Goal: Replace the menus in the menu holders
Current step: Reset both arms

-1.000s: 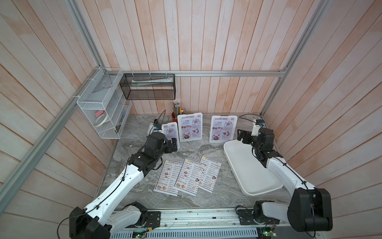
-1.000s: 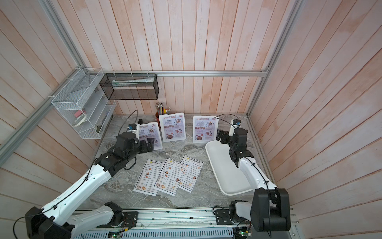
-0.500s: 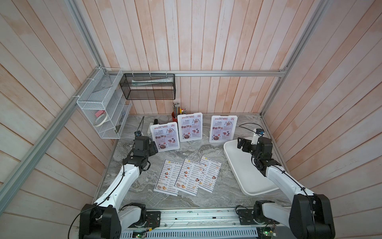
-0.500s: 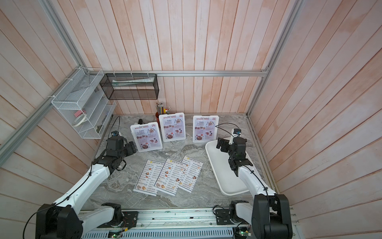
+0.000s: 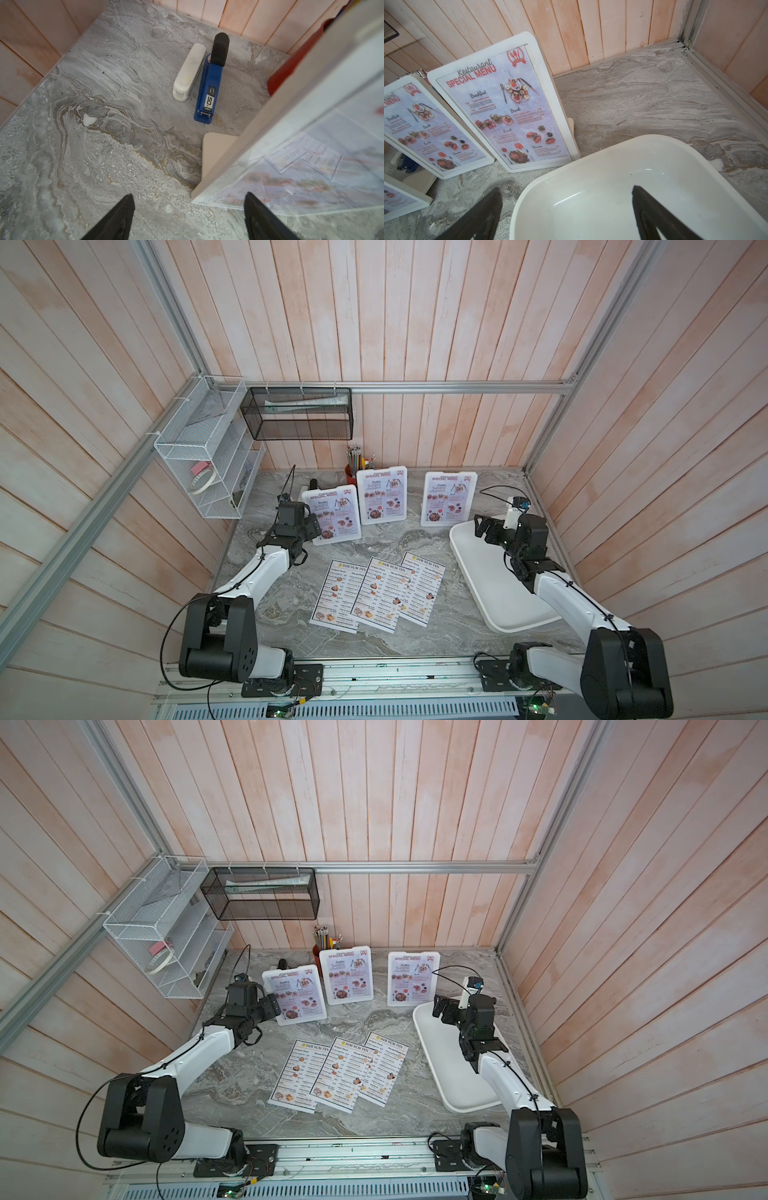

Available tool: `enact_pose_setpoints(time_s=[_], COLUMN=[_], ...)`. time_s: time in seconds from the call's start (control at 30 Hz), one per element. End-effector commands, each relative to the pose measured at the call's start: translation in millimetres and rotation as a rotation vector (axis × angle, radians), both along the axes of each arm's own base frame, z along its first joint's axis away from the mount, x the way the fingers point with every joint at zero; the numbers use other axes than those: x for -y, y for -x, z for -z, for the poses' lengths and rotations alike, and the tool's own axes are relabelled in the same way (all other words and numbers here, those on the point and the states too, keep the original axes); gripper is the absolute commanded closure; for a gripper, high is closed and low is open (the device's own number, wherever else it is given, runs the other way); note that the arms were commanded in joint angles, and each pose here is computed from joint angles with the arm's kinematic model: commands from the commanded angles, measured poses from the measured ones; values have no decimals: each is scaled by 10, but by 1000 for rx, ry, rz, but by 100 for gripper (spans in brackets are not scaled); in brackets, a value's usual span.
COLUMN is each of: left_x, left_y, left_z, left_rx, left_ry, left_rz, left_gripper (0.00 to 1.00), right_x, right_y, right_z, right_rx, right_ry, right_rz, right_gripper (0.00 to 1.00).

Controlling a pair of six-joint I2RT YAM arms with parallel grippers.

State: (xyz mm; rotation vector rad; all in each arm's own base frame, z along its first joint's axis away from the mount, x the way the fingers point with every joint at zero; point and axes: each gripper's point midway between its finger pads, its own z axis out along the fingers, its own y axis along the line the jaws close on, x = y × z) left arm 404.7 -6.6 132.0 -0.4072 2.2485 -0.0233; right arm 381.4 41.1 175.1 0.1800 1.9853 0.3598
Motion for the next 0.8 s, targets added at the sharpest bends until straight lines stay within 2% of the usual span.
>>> enact_pose_setpoints(time_s=[0.0, 0.27, 0.4, 0.5, 0.6, 0.63, 0.7, 0.77], left_x=[-43, -57, -60, -129, -226, -300, -462, -585], left_y=[-138, -226, -170, -93, 3, 29, 97, 154], left_z=[-65, 21, -22, -108, -290, -380, -481, -487], left_rx=[33, 19, 31, 42, 95, 129, 175, 203], left_ry=[-2, 9, 23, 7, -14, -45, -129, -254], left_rz=[-5, 11, 4, -25, -71, -100, -155, -145], left_gripper=[15, 16, 16, 13, 5, 1, 0, 0], right_x=[-35, -60, -53, -44, 34, 89, 219, 306], right_y=[-63, -74, -68, -58, -49, -41, -10, 57], right_z=[-192, -222, -204, -167, -153, -173, -209, -254], right_rx=[38, 37, 30, 22, 35, 51, 92, 161], right_ry=[-5, -6, -4, 10, 62, 83, 119, 164], right_rz=[-16, -29, -29, -29, -2, 24, 80, 98], right_gripper=[2, 2, 2, 2, 2, 2, 2, 2])
